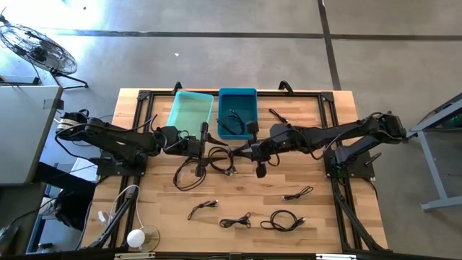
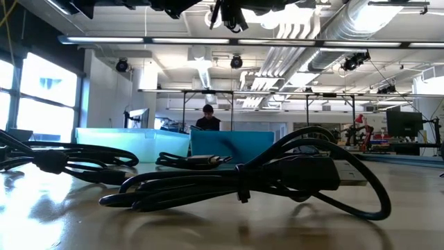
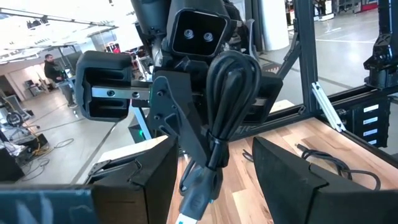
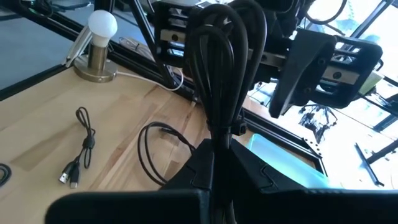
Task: Pick & Place USB Port
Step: Put the black USB cable into the green bin
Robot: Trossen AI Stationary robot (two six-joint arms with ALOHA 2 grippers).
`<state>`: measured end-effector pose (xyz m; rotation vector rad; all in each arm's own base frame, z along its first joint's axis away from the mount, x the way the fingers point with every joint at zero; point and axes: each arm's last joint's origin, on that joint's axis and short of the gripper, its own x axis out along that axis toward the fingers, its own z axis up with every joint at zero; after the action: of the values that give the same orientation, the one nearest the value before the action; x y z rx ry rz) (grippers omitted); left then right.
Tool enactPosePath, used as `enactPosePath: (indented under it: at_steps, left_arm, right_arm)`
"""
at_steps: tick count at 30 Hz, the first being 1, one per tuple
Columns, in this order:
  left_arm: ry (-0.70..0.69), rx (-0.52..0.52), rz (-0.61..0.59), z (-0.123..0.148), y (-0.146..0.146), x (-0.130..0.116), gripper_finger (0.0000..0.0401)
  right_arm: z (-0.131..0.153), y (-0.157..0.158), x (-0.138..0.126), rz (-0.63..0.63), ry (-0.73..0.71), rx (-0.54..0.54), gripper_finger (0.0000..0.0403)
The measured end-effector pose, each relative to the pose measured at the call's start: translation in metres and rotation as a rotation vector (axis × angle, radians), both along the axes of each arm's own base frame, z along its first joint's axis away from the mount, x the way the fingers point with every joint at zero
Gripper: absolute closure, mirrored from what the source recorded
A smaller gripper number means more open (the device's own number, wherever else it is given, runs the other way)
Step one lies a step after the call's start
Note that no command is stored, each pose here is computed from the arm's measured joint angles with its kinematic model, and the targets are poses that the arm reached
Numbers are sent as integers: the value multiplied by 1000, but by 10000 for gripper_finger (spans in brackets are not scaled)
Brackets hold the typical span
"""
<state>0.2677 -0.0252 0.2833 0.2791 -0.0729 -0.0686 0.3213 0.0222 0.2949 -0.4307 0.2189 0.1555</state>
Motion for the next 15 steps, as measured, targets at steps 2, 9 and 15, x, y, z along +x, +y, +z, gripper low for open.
enactPosePath:
  at_steps: [2, 9, 15]
  left_arm:
    - [0, 0, 0, 0, 0, 0, 199]
    - [0, 0, 0, 0, 0, 0, 199]
    - [0, 0, 0, 0, 0, 0, 199]
  right_arm:
    - [1, 0, 0, 0, -6, 1, 387]
    - [1, 0, 0, 1, -15, 4, 387]
    - [2, 0, 0, 1, -17, 4, 387]
